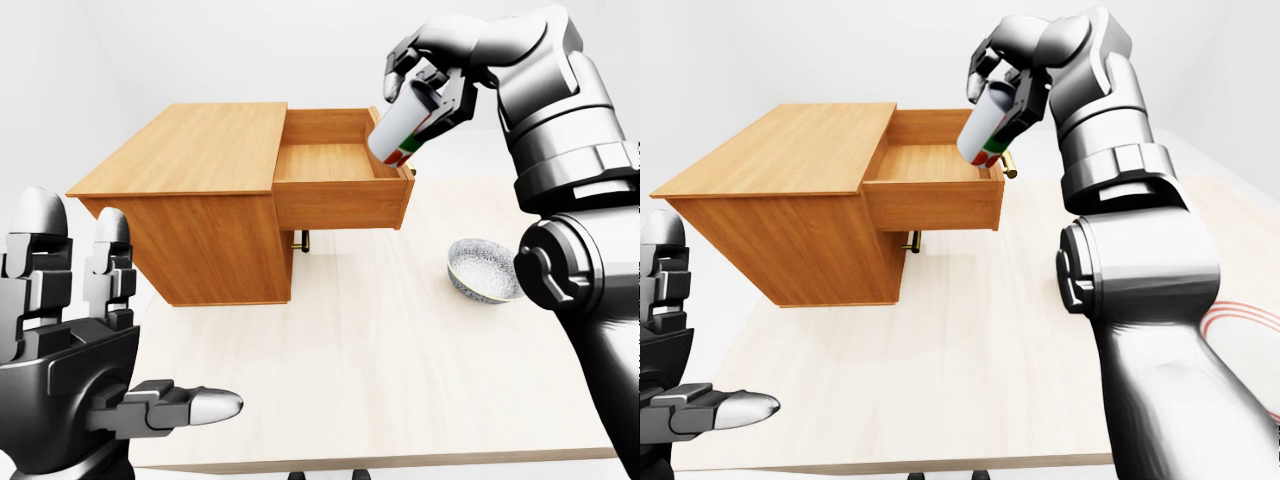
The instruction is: Put the ketchup in the top drawer of the cabinet.
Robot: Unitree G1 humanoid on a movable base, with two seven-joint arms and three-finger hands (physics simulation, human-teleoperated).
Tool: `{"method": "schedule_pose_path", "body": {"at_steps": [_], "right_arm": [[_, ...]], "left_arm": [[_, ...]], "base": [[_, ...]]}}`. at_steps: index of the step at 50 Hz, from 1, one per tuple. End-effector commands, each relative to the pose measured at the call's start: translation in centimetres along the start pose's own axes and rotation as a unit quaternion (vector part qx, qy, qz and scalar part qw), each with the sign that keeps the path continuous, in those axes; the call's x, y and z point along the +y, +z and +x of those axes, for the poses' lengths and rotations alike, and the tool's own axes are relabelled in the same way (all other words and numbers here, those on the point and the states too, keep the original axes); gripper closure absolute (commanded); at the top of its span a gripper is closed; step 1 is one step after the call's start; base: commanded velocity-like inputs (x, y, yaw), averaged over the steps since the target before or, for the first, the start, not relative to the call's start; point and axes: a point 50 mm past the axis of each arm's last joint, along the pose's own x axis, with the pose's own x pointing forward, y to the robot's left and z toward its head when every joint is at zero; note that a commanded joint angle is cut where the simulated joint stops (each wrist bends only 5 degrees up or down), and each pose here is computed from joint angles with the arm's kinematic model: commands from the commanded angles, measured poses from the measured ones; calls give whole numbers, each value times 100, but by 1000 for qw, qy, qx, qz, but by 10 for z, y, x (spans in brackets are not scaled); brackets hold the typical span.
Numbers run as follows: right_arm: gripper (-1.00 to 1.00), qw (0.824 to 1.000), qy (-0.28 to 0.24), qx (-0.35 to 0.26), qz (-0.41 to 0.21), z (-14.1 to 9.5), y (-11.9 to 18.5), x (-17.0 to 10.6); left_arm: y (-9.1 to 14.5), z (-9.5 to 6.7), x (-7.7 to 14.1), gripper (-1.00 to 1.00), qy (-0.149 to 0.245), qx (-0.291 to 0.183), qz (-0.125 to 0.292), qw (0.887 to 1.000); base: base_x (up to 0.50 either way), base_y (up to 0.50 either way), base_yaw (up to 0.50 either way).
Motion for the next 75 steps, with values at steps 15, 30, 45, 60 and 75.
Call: {"method": "schedule_pose_path", "body": {"at_steps": [15,30,45,60,75], "right_arm": [[100,1000,-5,-10,-7,0,12,-2],[100,1000,12,-23,0,13,24,19],[100,1000,14,-16,9,17,17,27],[100,1000,13,-7,8,18,11,29],[100,1000,20,-3,8,22,8,37]], "left_arm": [[-2,0,-1,-100,-1,5,-1,1000],[-2,0,0,-100,-1,4,-2,1000],[-2,0,1,-100,1,4,-2,1000],[-2,-1,-1,-100,-1,7,-2,1000],[0,-1,0,-100,0,1,-1,1000]], "base": [[0,0,0],[0,0,0],[0,0,0],[0,0,0],[0,0,0]]}}
